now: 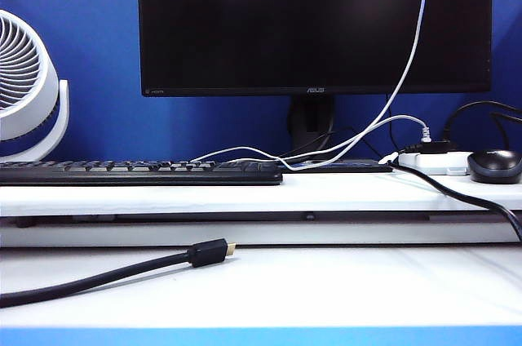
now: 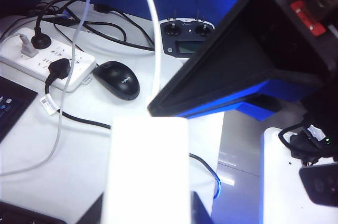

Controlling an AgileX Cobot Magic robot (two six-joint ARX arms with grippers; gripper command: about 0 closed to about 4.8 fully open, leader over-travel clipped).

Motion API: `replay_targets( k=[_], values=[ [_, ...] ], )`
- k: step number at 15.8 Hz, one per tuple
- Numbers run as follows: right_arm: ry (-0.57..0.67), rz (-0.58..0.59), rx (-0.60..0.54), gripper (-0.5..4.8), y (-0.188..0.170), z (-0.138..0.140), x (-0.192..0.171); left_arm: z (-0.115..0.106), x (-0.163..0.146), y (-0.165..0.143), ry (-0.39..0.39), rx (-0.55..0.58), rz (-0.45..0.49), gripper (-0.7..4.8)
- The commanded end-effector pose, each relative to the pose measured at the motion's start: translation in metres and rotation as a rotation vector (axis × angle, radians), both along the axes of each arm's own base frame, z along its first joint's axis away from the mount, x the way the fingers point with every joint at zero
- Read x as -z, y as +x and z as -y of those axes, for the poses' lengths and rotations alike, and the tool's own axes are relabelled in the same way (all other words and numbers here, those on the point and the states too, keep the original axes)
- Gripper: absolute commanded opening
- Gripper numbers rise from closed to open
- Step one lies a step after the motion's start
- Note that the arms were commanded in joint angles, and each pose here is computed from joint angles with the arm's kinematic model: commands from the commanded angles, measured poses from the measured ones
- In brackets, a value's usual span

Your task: Pick up the Type-C charging cable and the charging base, insert one end of the Type-C charger into the corresponding slot on the base, and finally place the plugged-in charger back on the table.

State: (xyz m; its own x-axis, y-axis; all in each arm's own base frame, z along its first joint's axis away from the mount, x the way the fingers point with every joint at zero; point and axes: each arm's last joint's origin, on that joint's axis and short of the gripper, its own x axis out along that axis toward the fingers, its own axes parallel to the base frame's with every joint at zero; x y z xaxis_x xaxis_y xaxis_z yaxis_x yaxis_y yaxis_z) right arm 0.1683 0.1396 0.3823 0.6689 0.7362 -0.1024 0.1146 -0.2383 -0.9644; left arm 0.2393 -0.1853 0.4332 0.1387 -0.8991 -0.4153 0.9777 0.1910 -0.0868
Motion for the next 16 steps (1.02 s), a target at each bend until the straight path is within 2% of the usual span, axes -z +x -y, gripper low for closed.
replay_targets(
  k=[1, 4, 12, 16],
  values=[
    [0.033, 0.007, -0.119, -0.01, -0.004, -0.005, -0.004, 0.006, -0.008, 0.0, -0.08, 0.065, 0.054, 0.53],
    [0.057, -0.022, -0.116, -0.01, -0.004, -0.005, -0.004, 0.007, -0.012, 0.0, -0.122, 0.091, 0.046, 0.53],
    [0.052, -0.024, -0.183, -0.01, -0.013, -0.017, -0.003, 0.007, -0.012, 0.001, -0.122, 0.07, 0.029, 0.68],
    [0.004, 0.013, -0.134, -0.01, -0.012, -0.021, -0.001, 0.007, -0.012, 0.001, -0.123, 0.069, 0.018, 0.86]
  ],
)
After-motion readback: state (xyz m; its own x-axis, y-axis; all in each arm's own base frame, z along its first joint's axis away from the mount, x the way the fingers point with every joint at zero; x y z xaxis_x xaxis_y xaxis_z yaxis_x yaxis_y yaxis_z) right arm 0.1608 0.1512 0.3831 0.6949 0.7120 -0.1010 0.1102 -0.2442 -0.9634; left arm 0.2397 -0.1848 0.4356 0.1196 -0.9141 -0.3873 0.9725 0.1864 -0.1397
